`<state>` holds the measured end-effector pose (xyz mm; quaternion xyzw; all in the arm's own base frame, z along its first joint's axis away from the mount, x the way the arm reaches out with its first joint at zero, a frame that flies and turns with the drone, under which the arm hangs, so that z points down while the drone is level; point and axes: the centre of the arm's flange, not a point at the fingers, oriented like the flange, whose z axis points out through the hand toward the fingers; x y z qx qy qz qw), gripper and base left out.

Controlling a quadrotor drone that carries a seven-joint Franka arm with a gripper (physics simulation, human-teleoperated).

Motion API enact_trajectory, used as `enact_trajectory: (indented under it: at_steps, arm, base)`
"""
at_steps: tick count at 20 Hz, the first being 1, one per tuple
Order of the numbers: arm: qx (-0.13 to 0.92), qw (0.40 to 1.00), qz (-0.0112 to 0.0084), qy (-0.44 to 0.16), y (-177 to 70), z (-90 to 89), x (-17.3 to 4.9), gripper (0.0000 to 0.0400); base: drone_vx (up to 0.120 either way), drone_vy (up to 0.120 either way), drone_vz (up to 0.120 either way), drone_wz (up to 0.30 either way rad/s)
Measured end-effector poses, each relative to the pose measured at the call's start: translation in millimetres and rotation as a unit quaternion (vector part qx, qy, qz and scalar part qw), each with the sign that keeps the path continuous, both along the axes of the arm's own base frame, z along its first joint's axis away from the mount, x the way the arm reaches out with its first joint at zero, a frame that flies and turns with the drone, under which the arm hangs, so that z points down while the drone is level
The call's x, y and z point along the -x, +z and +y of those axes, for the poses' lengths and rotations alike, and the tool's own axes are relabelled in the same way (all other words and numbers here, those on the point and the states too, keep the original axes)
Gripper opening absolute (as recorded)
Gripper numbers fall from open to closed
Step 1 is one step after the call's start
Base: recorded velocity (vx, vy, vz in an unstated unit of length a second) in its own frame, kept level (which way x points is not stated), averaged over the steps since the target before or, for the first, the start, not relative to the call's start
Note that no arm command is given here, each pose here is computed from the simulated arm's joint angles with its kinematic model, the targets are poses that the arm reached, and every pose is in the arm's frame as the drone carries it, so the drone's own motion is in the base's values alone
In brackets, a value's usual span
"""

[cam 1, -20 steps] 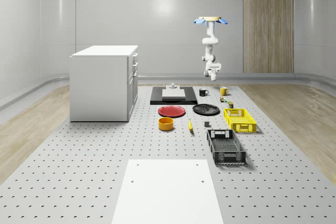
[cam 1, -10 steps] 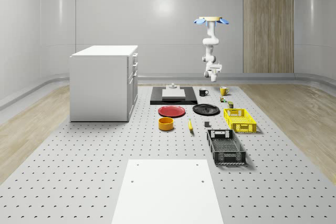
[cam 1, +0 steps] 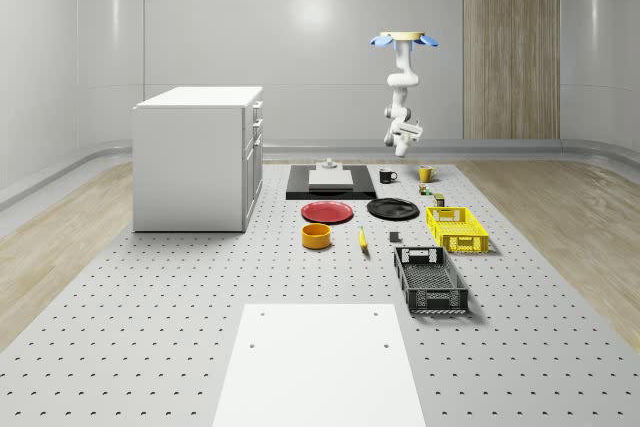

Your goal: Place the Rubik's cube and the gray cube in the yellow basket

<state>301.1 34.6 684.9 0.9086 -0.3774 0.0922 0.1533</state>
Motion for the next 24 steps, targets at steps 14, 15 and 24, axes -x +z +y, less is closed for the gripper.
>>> enact_trajectory:
  at_steps: [14, 15, 24]
  arm:
    - [0.802, 0.596, -0.0001, -0.027, -153.7, 43.5, -4.7, 0.04]
    - [0.84, 0.541, 0.0002, -0.029, -163.7, 34.7, -5.1, 0.04]
    - [0.966, 0.257, 0.0013, -0.03, -192.2, -18.9, -5.7, 0.04]
  base:
    - [0.12, 0.0, -0.06, 0.0]
    - [0.12, 0.0, -0.12, 0.0]
    - [0.12, 0.0, -0.111, 0.0]
